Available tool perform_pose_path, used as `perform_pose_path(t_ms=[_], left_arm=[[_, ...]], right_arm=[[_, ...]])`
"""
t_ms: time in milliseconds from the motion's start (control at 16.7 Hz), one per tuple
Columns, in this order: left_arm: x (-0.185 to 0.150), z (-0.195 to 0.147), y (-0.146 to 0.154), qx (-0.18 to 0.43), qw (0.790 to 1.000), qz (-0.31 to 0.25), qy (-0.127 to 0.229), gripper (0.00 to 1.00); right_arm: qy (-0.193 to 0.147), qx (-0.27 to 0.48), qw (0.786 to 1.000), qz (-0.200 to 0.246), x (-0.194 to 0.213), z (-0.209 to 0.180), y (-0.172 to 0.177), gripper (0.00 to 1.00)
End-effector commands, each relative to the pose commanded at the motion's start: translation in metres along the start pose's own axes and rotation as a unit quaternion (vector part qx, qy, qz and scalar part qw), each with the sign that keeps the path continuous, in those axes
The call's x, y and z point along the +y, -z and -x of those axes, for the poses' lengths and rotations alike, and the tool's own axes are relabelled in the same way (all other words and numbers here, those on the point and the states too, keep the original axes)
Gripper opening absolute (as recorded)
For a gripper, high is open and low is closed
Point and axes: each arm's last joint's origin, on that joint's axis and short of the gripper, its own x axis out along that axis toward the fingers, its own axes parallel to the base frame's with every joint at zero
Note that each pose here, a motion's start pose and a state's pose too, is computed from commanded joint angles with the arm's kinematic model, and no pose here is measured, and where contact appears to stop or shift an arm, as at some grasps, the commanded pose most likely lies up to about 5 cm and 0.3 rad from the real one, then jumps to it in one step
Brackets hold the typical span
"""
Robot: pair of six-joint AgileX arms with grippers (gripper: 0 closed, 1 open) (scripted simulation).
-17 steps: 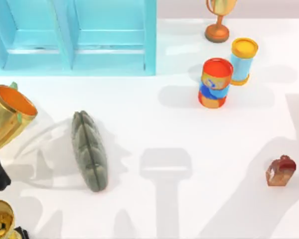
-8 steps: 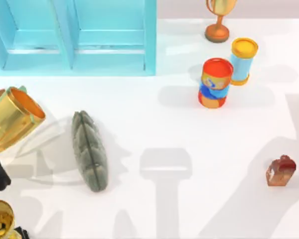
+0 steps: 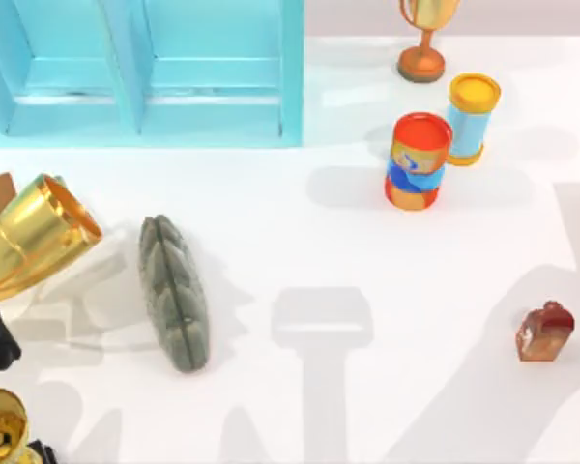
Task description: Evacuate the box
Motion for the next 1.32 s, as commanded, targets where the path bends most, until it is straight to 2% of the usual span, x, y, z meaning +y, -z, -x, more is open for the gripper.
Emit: perform_pose_path(t_ms=[360, 1020, 1320], left_arm=[[0.000, 0.000, 0.000, 0.000, 1.000, 0.000, 0.000, 1.00], [0.000, 0.000, 0.000, 0.000, 1.000, 0.000, 0.000, 1.00], [0.000, 0.000, 0.000, 0.000, 1.000, 0.000, 0.000, 1.00]], right_arm=[[0.000, -0.002, 1.000, 0.002, 0.000, 0.017, -0.004, 0.00], [0.000, -0.001, 1.000, 0.000, 0.001, 0.127, -0.002, 0.00], [-0.001, 0.000, 1.000, 0.001, 0.002, 0.129, -0.002, 0.00]])
